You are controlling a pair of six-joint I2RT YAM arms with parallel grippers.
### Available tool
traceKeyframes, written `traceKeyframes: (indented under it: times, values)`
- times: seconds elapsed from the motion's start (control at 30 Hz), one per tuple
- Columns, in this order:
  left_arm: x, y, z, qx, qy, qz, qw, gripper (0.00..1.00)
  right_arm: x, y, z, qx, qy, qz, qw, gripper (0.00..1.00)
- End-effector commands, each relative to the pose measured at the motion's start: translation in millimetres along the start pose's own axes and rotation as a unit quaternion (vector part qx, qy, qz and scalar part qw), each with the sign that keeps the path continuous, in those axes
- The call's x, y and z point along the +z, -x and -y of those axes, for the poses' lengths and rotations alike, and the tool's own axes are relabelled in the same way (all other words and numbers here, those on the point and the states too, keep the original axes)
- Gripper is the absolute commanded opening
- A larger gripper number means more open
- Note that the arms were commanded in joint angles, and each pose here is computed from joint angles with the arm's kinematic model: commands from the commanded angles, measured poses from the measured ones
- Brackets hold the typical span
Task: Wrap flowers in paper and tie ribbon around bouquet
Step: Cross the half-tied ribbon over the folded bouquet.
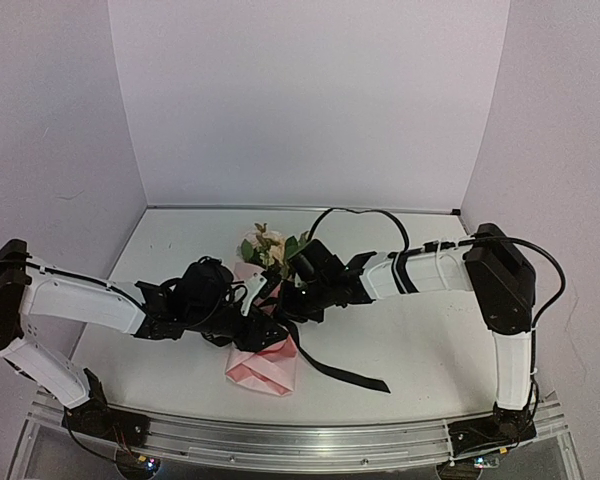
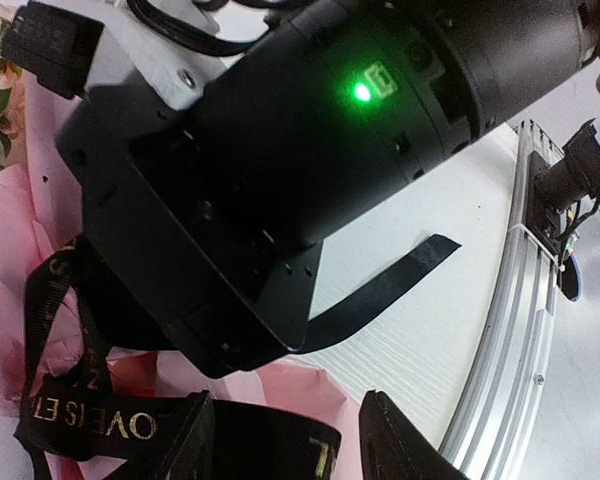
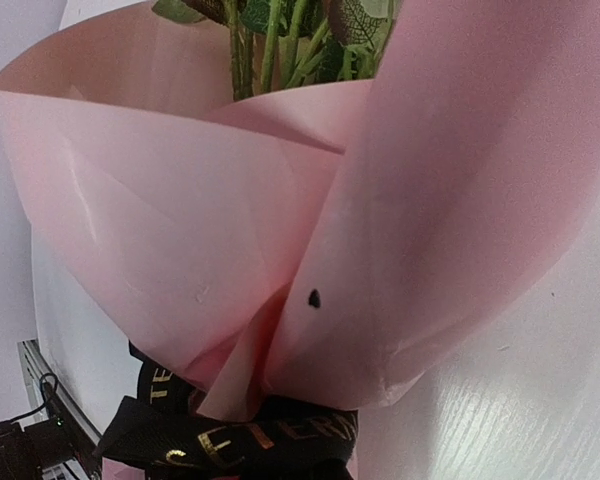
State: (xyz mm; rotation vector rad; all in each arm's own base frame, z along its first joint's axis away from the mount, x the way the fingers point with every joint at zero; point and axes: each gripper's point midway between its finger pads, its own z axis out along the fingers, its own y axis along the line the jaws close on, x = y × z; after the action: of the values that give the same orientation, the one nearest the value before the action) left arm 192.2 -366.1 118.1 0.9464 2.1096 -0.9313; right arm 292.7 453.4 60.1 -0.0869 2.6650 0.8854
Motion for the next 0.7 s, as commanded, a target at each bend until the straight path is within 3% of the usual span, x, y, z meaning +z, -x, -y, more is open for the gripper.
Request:
traceKeyframes:
  times: [0.0,0.2,0.37,0.47,0.57,0.67]
  values:
    - [-25.0,47.7,9.3,-0.014,-0.001,0.069,0.998,0.56,-5.7,7.2,-10.6,-0.024,0.019,0.017,0.999,0.0]
    - [-47.5,70.7,6.4,-0.034,-0.005,0.101,0.994,0.65,-7.5,9.8,-12.1,-0.043,0.019,0.023,0.999,0.0]
    - [-70.6,83.5,-56.0,-0.107,0.096,0.136,0.98,0.61,-9.2,11.3,-14.0,-0.056,0.02,0.027,0.998,0.0]
    - [-66.9,78.2,-92.9,-0.137,0.148,0.111,0.973,0.47,-10.9,11.0,-17.9,-0.067,0.025,0.029,0.997,0.0]
    - [-43.0,57.9,-118.1,-0.154,0.178,0.048,0.971,0.28,-13.4,9.1,-26.2,-0.087,0.032,0.032,0.995,0.0]
    - [-25.0,48.9,-124.0,-0.159,0.17,0.019,0.972,0.2,-16.1,8.1,-35.2,-0.107,0.04,0.034,0.993,0.0]
